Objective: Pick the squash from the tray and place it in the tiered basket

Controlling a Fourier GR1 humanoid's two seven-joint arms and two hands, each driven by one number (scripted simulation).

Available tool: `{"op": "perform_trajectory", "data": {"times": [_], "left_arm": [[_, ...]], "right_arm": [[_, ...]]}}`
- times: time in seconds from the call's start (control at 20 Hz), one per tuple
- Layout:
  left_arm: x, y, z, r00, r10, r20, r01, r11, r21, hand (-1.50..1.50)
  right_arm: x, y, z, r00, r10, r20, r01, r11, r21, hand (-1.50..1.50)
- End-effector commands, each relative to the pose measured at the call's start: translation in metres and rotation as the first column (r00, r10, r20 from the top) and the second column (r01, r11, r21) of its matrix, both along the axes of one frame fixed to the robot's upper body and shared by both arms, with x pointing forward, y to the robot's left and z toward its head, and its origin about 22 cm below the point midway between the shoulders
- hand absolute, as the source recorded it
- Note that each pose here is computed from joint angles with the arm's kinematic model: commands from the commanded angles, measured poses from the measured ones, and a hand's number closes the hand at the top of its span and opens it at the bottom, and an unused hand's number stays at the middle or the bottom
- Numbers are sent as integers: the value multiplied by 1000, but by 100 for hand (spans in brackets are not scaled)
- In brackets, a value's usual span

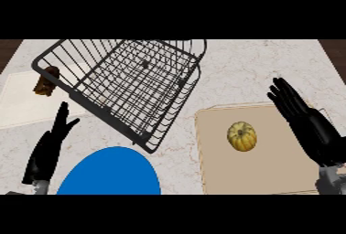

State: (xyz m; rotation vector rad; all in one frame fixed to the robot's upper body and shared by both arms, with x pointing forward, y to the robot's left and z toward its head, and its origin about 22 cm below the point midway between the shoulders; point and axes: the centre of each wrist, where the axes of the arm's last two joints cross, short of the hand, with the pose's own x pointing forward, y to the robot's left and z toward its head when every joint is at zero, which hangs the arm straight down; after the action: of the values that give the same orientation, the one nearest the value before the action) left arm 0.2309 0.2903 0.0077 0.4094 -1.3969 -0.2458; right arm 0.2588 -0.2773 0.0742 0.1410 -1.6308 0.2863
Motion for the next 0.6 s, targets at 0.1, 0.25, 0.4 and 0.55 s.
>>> {"op": "perform_trajectory", "data": {"times": [0.1,0.25,0.4,0.55], "left_arm": [[-3,26,-8,993,80,-89,-87,994,-73,0],[-18,55,-18,974,161,-162,-181,976,-121,0],[-15,50,-17,979,92,-181,-126,975,-182,0],[-22,56,-21,975,114,-192,-146,975,-165,0]], "right_arm": [[-32,-14,-57,954,-267,-134,281,955,94,150],[-51,-31,-92,832,-471,-293,526,838,145,150],[-42,29,-75,821,-559,115,536,824,183,-150],[-59,-11,-85,722,-673,161,692,696,-193,-150]]}}
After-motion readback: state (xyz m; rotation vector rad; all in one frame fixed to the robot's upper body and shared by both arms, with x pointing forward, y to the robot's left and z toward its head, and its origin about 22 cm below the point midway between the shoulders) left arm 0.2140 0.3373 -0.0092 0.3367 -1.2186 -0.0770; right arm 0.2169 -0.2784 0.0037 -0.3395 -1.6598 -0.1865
